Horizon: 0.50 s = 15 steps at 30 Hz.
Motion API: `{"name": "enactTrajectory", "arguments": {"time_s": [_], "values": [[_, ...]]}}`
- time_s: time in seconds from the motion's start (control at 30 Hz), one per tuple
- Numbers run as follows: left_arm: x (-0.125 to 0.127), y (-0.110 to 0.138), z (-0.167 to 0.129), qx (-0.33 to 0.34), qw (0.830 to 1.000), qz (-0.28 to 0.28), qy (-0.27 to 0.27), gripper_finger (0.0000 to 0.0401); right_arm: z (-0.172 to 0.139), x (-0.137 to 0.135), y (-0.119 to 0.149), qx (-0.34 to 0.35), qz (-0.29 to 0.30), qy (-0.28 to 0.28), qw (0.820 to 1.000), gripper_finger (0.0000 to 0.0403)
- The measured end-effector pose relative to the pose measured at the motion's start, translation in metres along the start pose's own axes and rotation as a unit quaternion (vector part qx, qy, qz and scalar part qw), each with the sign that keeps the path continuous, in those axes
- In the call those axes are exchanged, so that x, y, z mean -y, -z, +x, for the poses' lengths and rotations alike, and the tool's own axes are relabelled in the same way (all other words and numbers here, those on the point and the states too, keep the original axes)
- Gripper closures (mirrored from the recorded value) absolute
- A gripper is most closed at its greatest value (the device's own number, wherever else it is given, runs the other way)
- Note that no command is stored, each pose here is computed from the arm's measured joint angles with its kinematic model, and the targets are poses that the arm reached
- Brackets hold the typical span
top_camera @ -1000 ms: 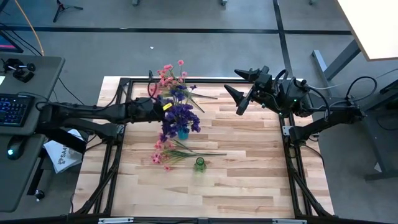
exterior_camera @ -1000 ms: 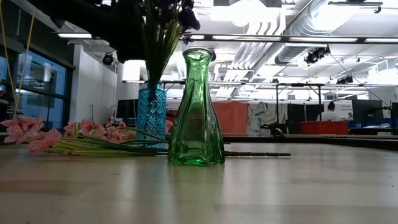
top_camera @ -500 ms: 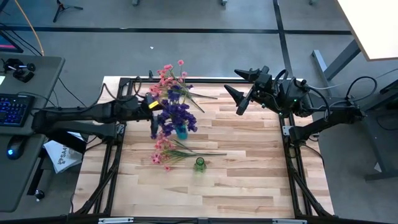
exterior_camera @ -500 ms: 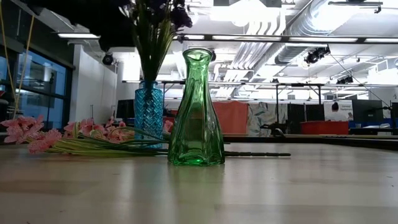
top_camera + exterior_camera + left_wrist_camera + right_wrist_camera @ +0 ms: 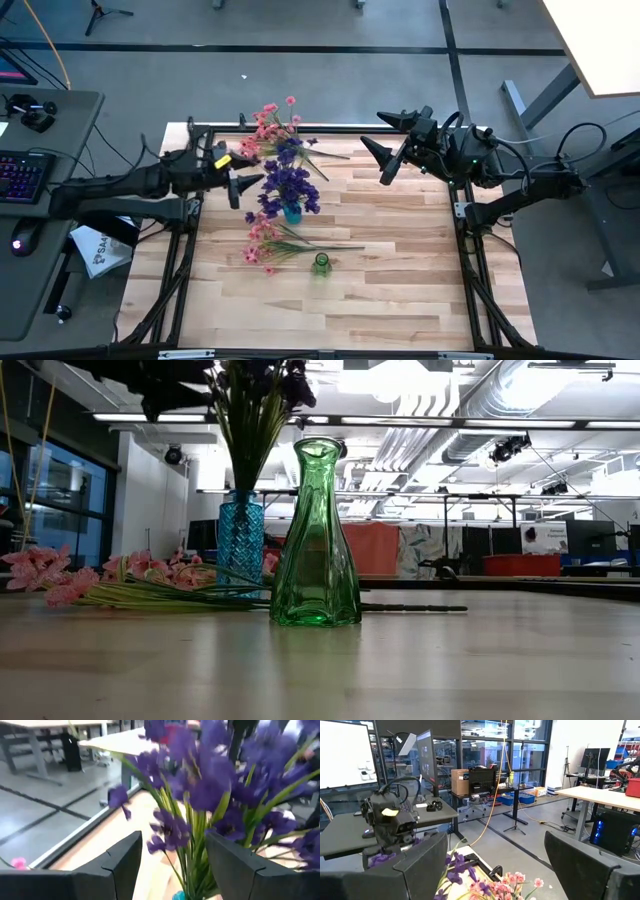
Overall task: Sort flowers into vase by color
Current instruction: Put the violet flowers into the blue crystal vase, then put the bottom center pink flowers into the green crystal vase
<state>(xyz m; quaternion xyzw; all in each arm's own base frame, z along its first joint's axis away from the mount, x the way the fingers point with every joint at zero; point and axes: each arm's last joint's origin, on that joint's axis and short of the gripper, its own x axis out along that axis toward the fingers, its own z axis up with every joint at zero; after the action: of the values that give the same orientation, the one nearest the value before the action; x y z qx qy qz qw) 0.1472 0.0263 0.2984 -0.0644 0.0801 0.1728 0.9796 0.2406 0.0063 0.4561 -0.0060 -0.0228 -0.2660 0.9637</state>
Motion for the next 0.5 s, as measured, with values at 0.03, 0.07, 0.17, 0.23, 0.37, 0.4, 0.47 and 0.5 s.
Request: {"name": "enactTrajectory", "arguments": {"time_s": [0.03, 0.07, 0.17, 0.23, 0.37, 0.4, 0.47, 0.5], "values": [[-0.001, -0.002, -0.004, 0.01, 1.0, -0.002, -0.004, 0.0194, 0.0, 0.0, 0.0, -0.001, 0.0, 0.0, 1.0, 0.0073], [-0.002, -0.003, -0.007, 0.019, 1.0, -0.004, -0.008, 0.0194, 0.0, 0.0, 0.001, -0.003, -0.002, -0.001, 1.0, 0.0073], [-0.003, -0.008, -0.018, 0.044, 0.999, -0.017, -0.008, 0.0194, 0.0, -0.001, 0.006, -0.026, -0.014, -0.017, 0.999, 0.0073], [-0.005, -0.011, -0.026, 0.065, 0.997, -0.032, -0.005, 0.0194, -0.001, -0.001, 0.012, -0.055, -0.02, -0.025, 0.998, 0.0073], [-0.006, -0.022, -0.043, 0.133, 0.988, -0.075, 0.01, 0.0194, -0.005, 0.0, 0.033, -0.152, -0.01, -0.04, 0.987, 0.0073], [-0.007, -0.025, -0.047, 0.152, 0.985, -0.082, 0.014, 0.0194, -0.005, 0.0, 0.041, -0.181, 0.0, -0.05, 0.982, 0.0073], [-0.007, -0.033, -0.054, 0.196, 0.976, -0.094, 0.023, 0.0194, -0.006, -0.001, 0.061, -0.239, 0.019, -0.073, 0.968, 0.0073], [-0.008, -0.036, -0.058, 0.214, 0.972, -0.098, 0.026, 0.0194, -0.006, -0.003, 0.074, -0.266, 0.027, -0.086, 0.96, 0.0073]]}}
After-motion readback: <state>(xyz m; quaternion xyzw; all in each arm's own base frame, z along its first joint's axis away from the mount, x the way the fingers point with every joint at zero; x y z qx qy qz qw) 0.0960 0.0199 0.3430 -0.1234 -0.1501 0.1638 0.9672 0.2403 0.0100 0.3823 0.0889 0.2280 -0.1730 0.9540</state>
